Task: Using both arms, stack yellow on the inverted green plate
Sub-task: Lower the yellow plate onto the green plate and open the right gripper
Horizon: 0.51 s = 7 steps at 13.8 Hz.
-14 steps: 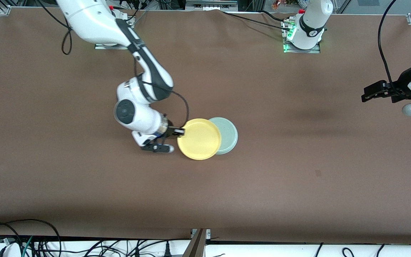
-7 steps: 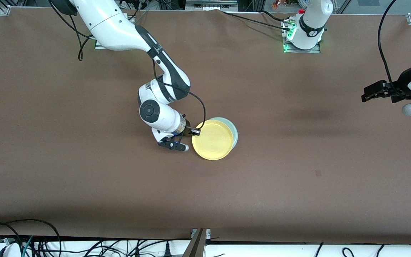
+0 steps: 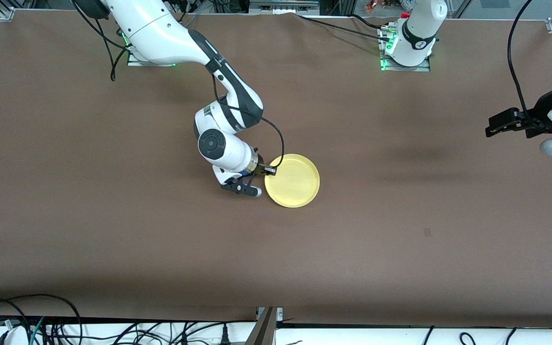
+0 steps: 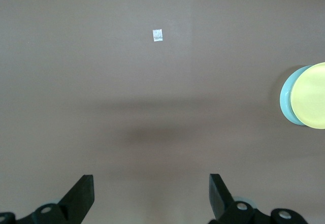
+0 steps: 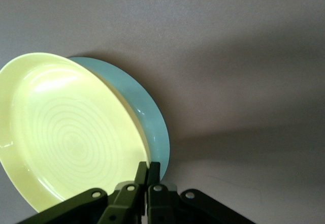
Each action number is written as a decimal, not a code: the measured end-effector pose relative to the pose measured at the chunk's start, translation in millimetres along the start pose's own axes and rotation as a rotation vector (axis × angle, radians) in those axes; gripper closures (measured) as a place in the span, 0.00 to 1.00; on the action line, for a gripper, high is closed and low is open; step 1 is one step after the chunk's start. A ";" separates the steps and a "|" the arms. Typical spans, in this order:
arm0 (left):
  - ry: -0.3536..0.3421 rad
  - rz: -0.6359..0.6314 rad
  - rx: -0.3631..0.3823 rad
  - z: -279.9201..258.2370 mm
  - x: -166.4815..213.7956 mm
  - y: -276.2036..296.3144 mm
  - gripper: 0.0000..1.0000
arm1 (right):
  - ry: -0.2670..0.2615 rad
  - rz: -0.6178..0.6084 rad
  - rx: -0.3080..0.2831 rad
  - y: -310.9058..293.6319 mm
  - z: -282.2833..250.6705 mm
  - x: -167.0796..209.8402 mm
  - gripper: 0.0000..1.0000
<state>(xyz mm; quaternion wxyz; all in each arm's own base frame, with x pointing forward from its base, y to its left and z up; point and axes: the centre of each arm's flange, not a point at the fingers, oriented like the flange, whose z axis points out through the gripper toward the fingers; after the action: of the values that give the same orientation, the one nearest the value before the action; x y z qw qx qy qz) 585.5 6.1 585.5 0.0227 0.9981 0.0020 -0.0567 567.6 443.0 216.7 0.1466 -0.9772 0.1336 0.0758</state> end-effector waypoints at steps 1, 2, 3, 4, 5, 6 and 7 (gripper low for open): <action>0.000 0.000 0.000 0.0 0.0 0.0 0.00 | -0.002 0.001 0.001 -0.4 0.3 -0.7 0.97; 0.000 0.000 0.000 0.0 0.0 0.0 0.00 | -0.003 0.002 0.000 -0.3 0.5 -0.9 0.97; 0.000 0.000 0.000 0.0 0.0 0.0 0.00 | -0.004 0.002 -0.001 0.1 1.1 -1.1 0.97; 0.000 0.000 0.000 0.0 0.0 0.0 0.00 | -0.005 0.003 -0.002 0.5 1.5 -1.3 0.97; 0.000 0.000 0.000 0.0 0.0 0.0 0.00 | -0.006 0.003 -0.003 0.7 1.8 -1.3 0.97; 0.000 0.000 0.000 0.0 0.0 0.0 0.00 | -0.006 0.003 -0.003 0.7 1.8 -1.3 0.97; 0.000 0.000 0.000 0.0 0.0 0.0 0.00 | -0.006 0.003 -0.003 0.7 1.8 -1.3 0.92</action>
<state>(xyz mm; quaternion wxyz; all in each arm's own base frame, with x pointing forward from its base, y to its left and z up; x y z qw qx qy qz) 585.5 6.1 585.5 0.0227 0.9981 0.0020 -0.0567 565.9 443.2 215.0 0.1456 -0.9770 0.1346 0.0790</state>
